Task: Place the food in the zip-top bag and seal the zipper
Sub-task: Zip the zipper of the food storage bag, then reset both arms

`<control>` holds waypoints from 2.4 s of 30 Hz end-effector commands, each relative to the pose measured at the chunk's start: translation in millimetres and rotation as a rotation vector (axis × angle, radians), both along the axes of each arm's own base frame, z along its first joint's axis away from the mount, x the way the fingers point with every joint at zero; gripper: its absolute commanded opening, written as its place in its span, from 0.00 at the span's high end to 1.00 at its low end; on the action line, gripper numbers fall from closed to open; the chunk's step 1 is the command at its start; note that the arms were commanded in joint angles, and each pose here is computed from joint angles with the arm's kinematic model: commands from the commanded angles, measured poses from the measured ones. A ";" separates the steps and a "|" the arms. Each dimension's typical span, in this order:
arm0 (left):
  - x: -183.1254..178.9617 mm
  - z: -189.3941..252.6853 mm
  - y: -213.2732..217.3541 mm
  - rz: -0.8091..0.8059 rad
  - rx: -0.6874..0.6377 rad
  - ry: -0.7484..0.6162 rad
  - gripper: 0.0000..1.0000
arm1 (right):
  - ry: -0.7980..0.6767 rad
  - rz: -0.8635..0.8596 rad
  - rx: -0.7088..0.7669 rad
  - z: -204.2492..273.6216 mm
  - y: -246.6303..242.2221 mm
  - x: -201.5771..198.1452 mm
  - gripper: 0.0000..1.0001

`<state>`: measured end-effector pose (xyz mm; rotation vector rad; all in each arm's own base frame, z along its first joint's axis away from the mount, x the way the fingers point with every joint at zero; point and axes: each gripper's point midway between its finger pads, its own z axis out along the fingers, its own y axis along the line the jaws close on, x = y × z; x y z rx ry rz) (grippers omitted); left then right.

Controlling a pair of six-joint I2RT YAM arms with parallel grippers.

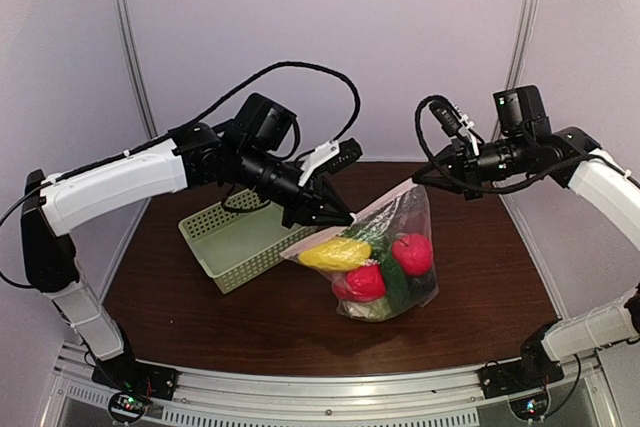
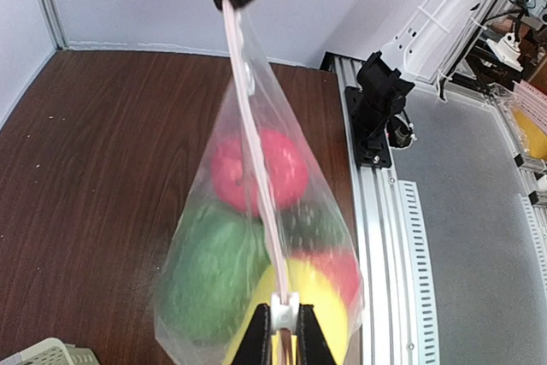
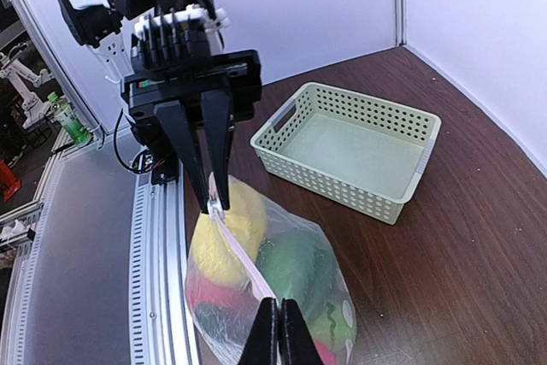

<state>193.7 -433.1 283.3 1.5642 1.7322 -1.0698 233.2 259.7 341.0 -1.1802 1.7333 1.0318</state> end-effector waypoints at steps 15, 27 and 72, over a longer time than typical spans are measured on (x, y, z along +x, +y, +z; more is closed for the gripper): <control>-14.5 -54.0 79.8 0.124 0.219 0.024 1.00 | -0.130 -0.232 0.057 39.8 -56.7 71.0 1.00; -9.0 -59.1 90.7 0.161 0.221 0.020 1.00 | -0.118 -0.239 0.056 34.3 -56.7 79.7 1.00; 129.0 66.9 197.6 1.234 -0.033 -0.441 0.02 | -0.309 -0.836 -0.154 39.5 -131.5 106.0 0.02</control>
